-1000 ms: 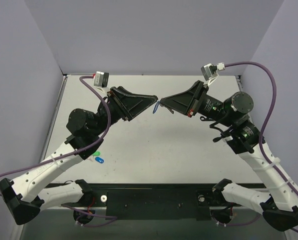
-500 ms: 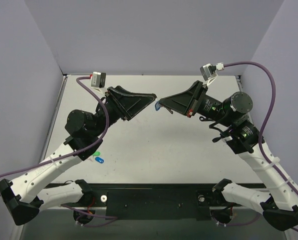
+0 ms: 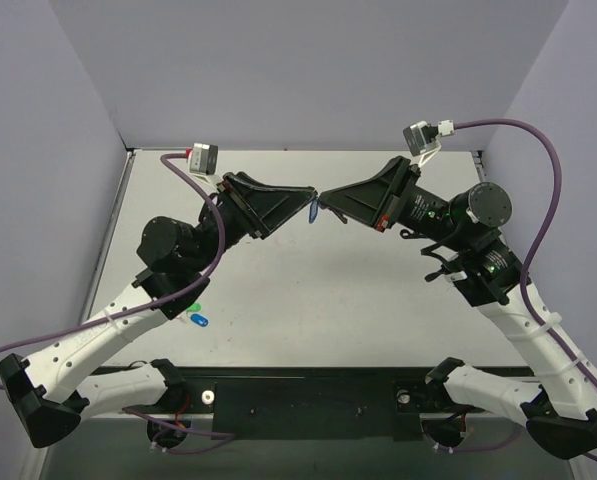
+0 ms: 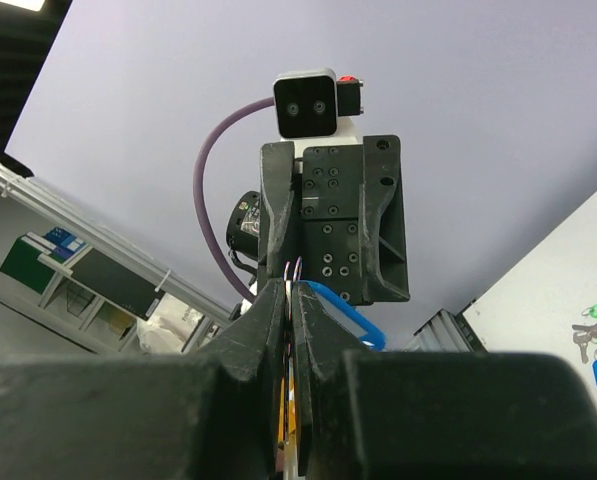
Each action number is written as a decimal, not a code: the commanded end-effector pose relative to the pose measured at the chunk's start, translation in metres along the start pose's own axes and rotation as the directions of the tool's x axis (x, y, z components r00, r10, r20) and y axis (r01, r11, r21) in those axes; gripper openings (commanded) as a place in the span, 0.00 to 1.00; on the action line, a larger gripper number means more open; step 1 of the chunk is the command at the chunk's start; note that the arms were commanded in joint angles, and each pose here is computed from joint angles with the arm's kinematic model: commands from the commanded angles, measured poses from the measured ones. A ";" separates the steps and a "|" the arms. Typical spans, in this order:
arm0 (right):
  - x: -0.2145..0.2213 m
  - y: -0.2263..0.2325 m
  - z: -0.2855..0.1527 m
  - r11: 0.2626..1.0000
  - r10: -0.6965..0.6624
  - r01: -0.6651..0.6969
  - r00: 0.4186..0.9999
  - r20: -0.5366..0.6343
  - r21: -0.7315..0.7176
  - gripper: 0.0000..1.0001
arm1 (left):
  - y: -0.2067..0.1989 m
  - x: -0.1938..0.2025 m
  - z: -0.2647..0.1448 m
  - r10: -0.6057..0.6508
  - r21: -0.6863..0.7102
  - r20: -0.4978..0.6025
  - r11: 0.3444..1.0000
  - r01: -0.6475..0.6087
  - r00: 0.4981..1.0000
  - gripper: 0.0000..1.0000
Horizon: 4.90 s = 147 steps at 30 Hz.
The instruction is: Remove the keys from the keyring
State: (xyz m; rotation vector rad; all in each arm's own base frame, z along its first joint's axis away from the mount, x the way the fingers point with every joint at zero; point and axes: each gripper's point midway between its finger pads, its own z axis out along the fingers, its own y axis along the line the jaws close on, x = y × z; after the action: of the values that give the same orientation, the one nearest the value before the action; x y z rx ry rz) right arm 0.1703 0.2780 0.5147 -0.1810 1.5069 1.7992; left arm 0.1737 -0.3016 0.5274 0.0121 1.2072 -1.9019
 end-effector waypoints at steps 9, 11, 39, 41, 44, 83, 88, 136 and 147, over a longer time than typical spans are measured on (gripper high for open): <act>-0.010 0.031 0.001 0.992 -0.051 0.054 0.998 0.029 -0.111 0.00 | -0.031 -0.007 0.004 0.015 0.098 0.018 0.995 -0.017 1.000 0.44; -0.008 0.029 0.000 0.993 -0.049 0.052 0.998 0.028 -0.106 0.00 | -0.034 -0.010 0.003 0.021 0.099 0.030 0.995 -0.024 0.999 0.44; -0.008 0.026 0.001 0.994 -0.045 0.048 0.998 0.032 -0.101 0.00 | -0.038 -0.016 0.001 0.035 0.097 0.056 0.994 -0.041 0.998 0.51; -0.006 0.026 0.002 0.994 -0.042 0.044 0.999 0.026 -0.102 0.00 | -0.039 -0.016 0.002 0.031 0.102 0.057 0.994 -0.037 0.998 0.50; -0.006 0.025 0.003 0.994 -0.039 0.041 0.999 0.024 -0.102 0.00 | -0.041 -0.015 0.004 0.030 0.112 0.048 0.993 -0.036 0.998 0.50; 0.007 0.001 0.003 0.998 -0.069 0.069 0.997 -0.028 -0.010 0.00 | -0.048 -0.001 -0.002 0.024 0.125 -0.034 0.992 -0.019 0.999 0.00; 0.015 -0.015 -0.003 0.995 -0.071 0.075 0.996 -0.055 0.061 0.00 | -0.043 0.009 -0.013 0.054 0.084 -0.087 0.995 -0.046 0.995 0.00; 0.034 -0.051 -0.052 0.958 -0.104 0.111 0.994 -0.039 0.263 0.00 | -0.025 -0.019 -0.028 0.057 -0.034 -0.039 0.998 -0.058 0.998 0.52; -0.004 -0.011 -0.021 0.999 -0.052 0.053 0.984 0.170 0.002 0.00 | -0.029 -0.026 -0.026 0.068 -0.009 0.029 0.998 -0.068 0.997 0.55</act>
State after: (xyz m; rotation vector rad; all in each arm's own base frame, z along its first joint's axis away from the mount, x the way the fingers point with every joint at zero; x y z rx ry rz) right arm 0.1743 0.2586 0.4445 -0.0626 1.6279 1.5957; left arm 0.1718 -0.2688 0.5132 -0.0033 1.3154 -1.7977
